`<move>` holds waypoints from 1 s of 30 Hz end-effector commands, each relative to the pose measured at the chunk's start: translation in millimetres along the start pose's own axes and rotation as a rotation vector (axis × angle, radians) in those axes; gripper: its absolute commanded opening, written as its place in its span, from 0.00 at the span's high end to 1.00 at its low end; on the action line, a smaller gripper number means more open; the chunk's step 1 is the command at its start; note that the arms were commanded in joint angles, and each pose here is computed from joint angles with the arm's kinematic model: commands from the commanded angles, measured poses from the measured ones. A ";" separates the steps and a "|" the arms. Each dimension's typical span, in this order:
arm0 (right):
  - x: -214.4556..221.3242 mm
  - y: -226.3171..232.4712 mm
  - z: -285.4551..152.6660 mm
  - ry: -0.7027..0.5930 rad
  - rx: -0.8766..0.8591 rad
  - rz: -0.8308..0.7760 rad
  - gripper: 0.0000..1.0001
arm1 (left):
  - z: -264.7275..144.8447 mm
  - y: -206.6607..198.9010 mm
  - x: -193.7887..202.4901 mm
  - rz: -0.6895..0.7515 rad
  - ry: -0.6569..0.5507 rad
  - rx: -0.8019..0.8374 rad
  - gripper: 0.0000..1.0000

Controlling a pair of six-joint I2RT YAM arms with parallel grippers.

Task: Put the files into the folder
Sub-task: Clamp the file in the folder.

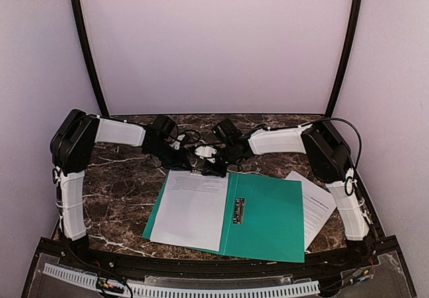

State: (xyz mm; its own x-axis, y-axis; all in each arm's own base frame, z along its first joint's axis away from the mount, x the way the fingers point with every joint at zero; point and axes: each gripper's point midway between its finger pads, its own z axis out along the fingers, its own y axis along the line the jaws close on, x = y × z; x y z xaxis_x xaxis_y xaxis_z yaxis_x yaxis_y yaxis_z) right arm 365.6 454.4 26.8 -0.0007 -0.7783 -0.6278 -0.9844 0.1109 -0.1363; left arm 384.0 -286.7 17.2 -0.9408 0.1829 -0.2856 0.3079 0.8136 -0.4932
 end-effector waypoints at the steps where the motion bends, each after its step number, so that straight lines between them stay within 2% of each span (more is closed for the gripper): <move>1: 63.5 39.8 30.0 0.205 -0.093 0.001 1.00 | 35.7 74.3 120.8 -0.165 0.355 -0.224 0.99; 9: 67.0 42.5 32.2 0.220 -0.088 -0.022 1.00 | 39.3 82.6 122.9 -0.176 0.434 -0.255 0.99; 17: 64.5 51.7 35.0 0.228 -0.094 -0.057 1.00 | 28.9 88.3 106.8 -0.143 0.468 -0.332 0.99; 30: 65.5 57.1 34.2 0.231 -0.105 -0.078 1.00 | 12.7 57.2 25.0 -0.076 0.273 -0.294 0.99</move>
State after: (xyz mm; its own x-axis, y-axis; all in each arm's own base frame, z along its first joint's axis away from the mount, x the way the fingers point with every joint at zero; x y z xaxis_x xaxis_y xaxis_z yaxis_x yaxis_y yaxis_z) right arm 364.2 456.7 27.0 0.0580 -0.8025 -0.5938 -0.9750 0.0823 -0.2064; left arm 396.5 -288.1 26.0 -0.9661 0.2181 -0.1379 0.2577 0.8425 -0.4731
